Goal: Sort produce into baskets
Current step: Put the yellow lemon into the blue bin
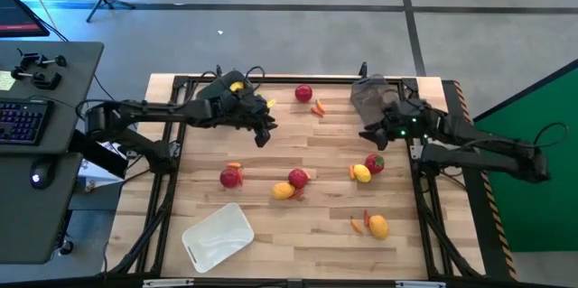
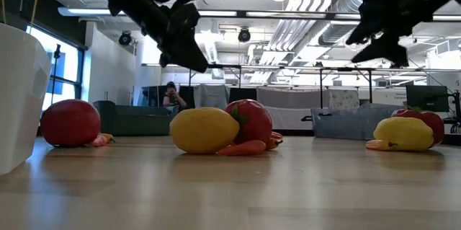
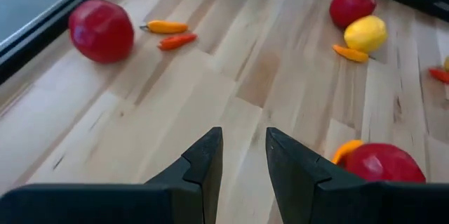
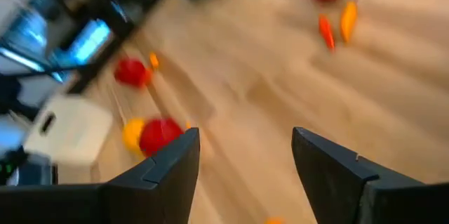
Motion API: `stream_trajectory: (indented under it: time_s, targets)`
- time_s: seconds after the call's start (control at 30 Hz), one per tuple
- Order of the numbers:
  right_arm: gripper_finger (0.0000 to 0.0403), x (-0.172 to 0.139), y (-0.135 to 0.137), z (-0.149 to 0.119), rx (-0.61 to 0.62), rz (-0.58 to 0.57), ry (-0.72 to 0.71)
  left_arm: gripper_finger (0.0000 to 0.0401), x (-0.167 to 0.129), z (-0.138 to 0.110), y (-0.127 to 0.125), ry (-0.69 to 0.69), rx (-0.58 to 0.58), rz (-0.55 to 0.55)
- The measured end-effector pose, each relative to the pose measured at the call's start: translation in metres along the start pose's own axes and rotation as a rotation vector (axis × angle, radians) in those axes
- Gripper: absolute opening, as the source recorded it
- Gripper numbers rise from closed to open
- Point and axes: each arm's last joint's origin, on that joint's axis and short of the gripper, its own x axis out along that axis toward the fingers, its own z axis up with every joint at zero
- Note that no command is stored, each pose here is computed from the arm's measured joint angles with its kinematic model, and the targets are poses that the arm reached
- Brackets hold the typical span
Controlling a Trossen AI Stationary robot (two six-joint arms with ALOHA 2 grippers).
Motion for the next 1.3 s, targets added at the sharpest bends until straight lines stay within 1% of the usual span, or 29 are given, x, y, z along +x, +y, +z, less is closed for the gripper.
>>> stream_trajectory:
  time_s: [0.13, 0.27, 0.43, 0.57, 0.67, 0.83, 0.97, 1.13, 1.3]
  targets:
    - [0.0218, -0.001, 0.015, 0.006, 0.021, -0.094, 0.209, 0.0095, 0.01, -0.003, 0.001, 0.016, 0.043, 0.003]
    - [0.0218, 0.011, 0.03, 0.011, 0.032, -0.175, 0.372, 0.0095, 0.014, -0.003, 0.004, 0.01, 0.038, 0.012]
    - [0.0218, 0.044, 0.047, 0.014, -0.028, -0.218, 0.527, 0.0095, 0.014, 0.001, 0.006, -0.029, 0.037, 0.021]
    - [0.0218, 0.074, 0.051, 0.014, -0.019, -0.22, 0.672, 0.0095, 0.014, 0.001, 0.006, -0.027, 0.069, 0.013]
    - [0.0218, 0.093, 0.051, 0.011, -0.014, -0.234, 0.771, 0.0095, 0.014, 0.0, 0.006, -0.018, 0.071, 0.01]
    - [0.0218, 0.113, 0.048, 0.007, -0.062, -0.296, 0.905, 0.0095, 0.013, 0.0, 0.006, -0.022, 0.082, 0.014]
    - [0.0218, 0.126, 0.042, 0.0, -0.136, -0.341, 1.004, 0.0095, 0.013, 0.001, 0.005, -0.034, 0.015, 0.016]
    - [0.0218, 0.14, 0.037, -0.008, -0.235, -0.355, 1.067, 0.0095, 0.013, 0.002, 0.006, -0.04, 0.017, 0.026]
    - [0.0218, 0.15, 0.034, -0.013, -0.246, -0.347, 1.099, 0.0095, 0.013, 0.002, 0.006, -0.044, 0.011, 0.027]
